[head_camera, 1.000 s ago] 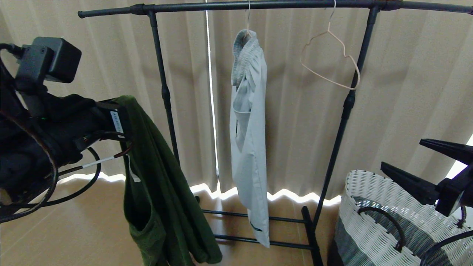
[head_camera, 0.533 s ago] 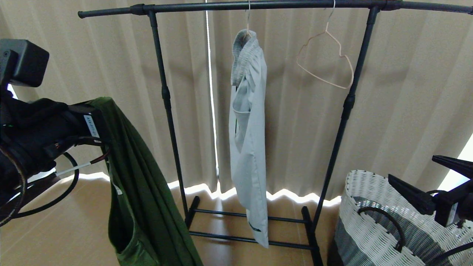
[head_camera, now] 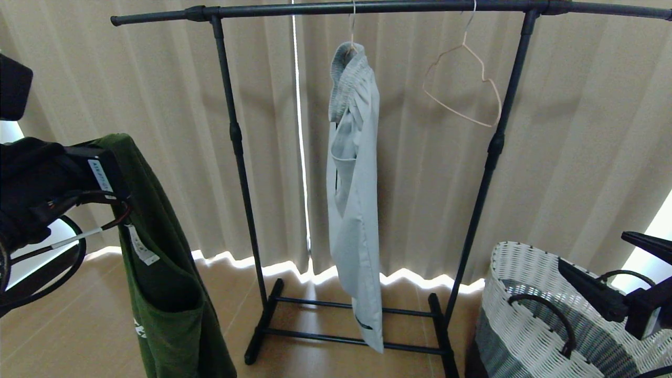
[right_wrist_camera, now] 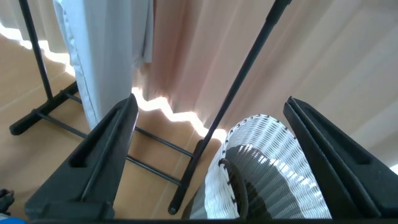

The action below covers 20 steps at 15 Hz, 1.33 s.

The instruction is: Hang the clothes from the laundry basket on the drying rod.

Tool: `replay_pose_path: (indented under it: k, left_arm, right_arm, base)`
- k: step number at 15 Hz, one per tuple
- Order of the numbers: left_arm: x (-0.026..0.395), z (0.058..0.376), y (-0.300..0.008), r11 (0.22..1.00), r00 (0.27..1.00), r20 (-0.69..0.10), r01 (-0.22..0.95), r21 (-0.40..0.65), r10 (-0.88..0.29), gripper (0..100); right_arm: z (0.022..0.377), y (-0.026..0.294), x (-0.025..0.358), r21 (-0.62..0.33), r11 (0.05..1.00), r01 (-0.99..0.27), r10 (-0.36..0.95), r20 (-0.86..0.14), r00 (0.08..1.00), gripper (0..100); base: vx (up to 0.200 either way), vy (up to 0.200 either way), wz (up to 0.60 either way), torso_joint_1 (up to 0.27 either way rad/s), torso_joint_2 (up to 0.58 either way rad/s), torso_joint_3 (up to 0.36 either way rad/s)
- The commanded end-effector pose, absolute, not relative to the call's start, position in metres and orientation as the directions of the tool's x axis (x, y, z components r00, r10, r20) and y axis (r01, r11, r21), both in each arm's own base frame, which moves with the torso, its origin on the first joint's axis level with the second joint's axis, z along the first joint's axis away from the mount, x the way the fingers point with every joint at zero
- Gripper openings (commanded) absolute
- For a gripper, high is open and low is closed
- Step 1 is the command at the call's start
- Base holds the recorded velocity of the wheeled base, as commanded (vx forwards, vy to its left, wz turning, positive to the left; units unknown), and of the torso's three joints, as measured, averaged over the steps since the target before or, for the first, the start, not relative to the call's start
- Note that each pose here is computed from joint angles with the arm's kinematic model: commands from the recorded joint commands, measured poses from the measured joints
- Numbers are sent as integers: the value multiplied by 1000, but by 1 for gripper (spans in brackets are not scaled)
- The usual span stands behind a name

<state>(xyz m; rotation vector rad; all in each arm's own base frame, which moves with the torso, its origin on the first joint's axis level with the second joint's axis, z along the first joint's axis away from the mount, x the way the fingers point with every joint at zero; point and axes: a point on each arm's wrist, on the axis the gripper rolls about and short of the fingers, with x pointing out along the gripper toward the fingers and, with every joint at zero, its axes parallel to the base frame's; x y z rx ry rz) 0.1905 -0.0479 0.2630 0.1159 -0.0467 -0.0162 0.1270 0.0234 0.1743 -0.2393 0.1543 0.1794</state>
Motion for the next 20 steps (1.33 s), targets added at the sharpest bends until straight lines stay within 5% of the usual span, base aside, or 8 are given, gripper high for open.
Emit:
replay_pose_path:
  k: [1,20]
  left_arm:
    - [190,263,-48,993,999,47,12,116,-18,0]
    - [183,254,-45,988,1000,25,11,155,-15,0]
  right_arm:
    - [171,23,125,-221,955,-197,159,-178,971,100]
    - [163,21,116,-272,941,-202,164,-154,974,100]
  base:
    - [0,0,0,0,0,0]
    - [0,0,0,36,-47,-50]
